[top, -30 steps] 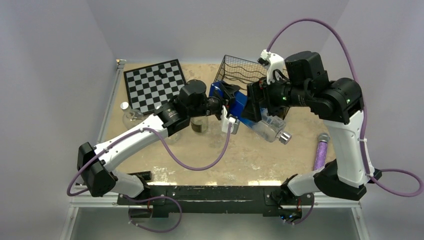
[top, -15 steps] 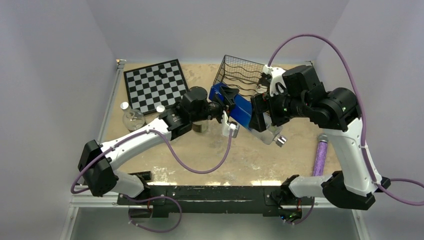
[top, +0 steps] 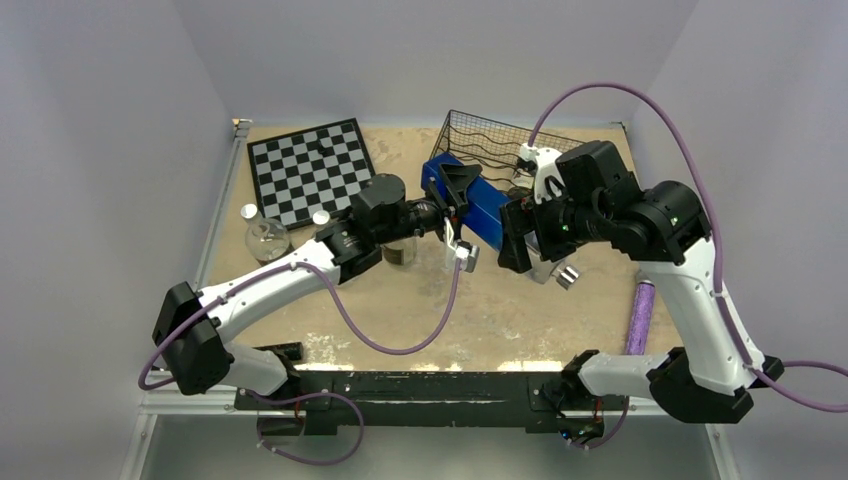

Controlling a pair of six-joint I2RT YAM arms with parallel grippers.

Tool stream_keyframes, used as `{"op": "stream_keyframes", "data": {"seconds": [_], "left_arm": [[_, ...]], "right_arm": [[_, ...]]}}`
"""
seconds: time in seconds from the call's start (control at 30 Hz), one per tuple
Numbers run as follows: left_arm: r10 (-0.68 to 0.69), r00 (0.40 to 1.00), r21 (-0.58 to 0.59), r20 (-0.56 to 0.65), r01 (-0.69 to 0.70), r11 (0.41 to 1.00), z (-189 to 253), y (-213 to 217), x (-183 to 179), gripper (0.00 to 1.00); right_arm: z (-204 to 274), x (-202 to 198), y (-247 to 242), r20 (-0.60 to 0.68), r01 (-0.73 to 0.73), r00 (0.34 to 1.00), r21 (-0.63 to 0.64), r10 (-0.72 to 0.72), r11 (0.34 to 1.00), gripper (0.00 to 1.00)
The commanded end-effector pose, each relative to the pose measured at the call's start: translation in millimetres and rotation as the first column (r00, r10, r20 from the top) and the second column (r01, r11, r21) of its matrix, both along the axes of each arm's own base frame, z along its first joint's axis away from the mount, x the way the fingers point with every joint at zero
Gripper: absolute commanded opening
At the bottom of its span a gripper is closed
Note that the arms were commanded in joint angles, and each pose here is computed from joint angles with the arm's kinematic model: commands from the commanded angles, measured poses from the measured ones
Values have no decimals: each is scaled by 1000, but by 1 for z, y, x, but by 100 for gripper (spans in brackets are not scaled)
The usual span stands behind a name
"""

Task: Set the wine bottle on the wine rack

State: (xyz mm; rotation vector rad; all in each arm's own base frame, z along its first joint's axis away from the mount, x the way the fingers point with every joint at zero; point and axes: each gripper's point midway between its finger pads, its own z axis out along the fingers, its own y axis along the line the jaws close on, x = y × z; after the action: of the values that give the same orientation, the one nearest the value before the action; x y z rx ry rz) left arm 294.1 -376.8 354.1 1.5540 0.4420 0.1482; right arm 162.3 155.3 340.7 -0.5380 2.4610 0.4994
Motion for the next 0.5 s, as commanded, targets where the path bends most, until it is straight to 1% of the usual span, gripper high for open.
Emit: {"op": "stream_keyframes", "data": {"seconds": [0.0, 0.17, 0.27, 0.3, 0.4, 0.47], "left_arm": [[5, 976, -257, 218, 52, 965, 108, 17, -22, 0], [58, 978, -268, 201, -2, 963, 110, 19, -13, 0], [62, 978, -275, 201, -5, 961, 111, 19, -13, 0], [63, 978, -277, 200, -6, 961, 112, 19, -13, 0], [74, 978, -284, 193, -16, 959, 114, 20, -11, 0], [80, 981, -283, 177, -27, 959, 113, 21, -10, 0]], "right_arm": [[4, 0, 8, 10, -11, 1000, 46, 10, 999, 90], [2, 4, 6, 52, -2, 999, 36, 0, 999, 84], [2, 5, 9, 52, -7, 999, 46, 4, 999, 75], [2, 6, 10, 51, -5, 999, 49, 3, 999, 69], [2, 7, 11, 49, 5, 999, 51, -7, 999, 57], [3, 9, 10, 52, 15, 998, 50, -18, 999, 54]]}}
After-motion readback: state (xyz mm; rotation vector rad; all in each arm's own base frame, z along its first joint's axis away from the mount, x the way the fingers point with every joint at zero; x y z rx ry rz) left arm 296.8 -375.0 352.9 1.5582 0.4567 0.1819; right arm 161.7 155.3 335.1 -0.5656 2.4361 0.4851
